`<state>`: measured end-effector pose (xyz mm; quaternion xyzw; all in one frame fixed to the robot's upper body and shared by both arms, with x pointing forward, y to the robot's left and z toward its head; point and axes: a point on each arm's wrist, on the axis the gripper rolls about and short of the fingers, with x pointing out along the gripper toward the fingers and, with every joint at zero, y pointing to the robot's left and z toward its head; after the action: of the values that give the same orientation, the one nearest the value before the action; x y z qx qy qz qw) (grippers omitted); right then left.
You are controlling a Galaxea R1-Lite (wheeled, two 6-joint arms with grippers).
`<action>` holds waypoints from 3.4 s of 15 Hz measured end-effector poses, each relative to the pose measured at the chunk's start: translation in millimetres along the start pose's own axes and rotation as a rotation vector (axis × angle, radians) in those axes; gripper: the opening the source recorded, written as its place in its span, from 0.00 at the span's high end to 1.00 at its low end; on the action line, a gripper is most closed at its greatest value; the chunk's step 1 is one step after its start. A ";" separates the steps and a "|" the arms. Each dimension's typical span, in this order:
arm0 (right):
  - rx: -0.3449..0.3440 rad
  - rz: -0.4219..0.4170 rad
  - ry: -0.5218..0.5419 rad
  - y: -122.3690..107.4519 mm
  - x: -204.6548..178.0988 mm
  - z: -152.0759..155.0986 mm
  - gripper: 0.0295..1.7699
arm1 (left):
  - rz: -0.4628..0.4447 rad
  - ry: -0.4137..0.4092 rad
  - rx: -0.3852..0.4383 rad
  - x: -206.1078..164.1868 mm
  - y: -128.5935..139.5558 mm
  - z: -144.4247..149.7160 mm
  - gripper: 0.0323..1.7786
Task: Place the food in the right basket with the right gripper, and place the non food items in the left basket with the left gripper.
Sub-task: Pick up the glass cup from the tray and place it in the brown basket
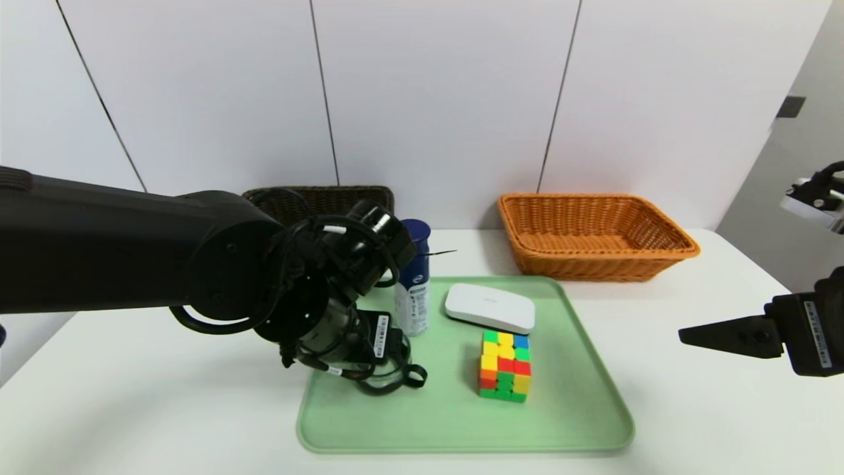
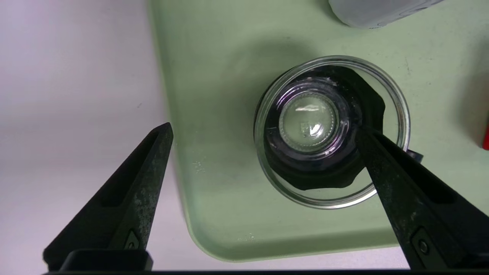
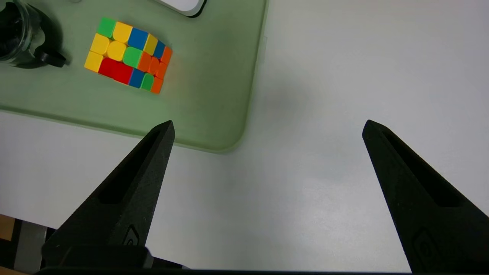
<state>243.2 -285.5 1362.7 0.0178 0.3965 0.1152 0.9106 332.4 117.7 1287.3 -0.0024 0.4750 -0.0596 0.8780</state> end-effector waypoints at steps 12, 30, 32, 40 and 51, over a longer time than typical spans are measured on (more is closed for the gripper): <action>0.015 0.002 0.000 -0.3 -0.8 -0.9 0.04 | 0.014 0.027 0.007 16.4 -5.1 -2.3 0.05; 0.019 0.005 -0.002 -0.3 -1.0 -0.9 0.04 | 0.003 0.000 0.002 1.7 -0.4 0.0 0.96; 0.027 0.005 -0.002 -0.3 -1.6 -1.3 0.04 | -0.009 -0.022 -0.001 -15.3 6.0 0.9 0.96; 0.027 0.008 -0.007 -0.8 -4.3 -4.3 0.04 | -0.015 -0.252 0.053 -92.2 64.2 30.8 0.96; -0.002 0.058 -0.093 1.7 -28.4 -10.0 0.04 | 0.139 -0.456 0.028 -74.5 114.3 120.9 0.96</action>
<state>216.9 -290.8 1376.4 0.0338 0.3530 0.1408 0.9244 404.5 232.8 1408.8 0.0290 0.2625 -0.0035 0.9645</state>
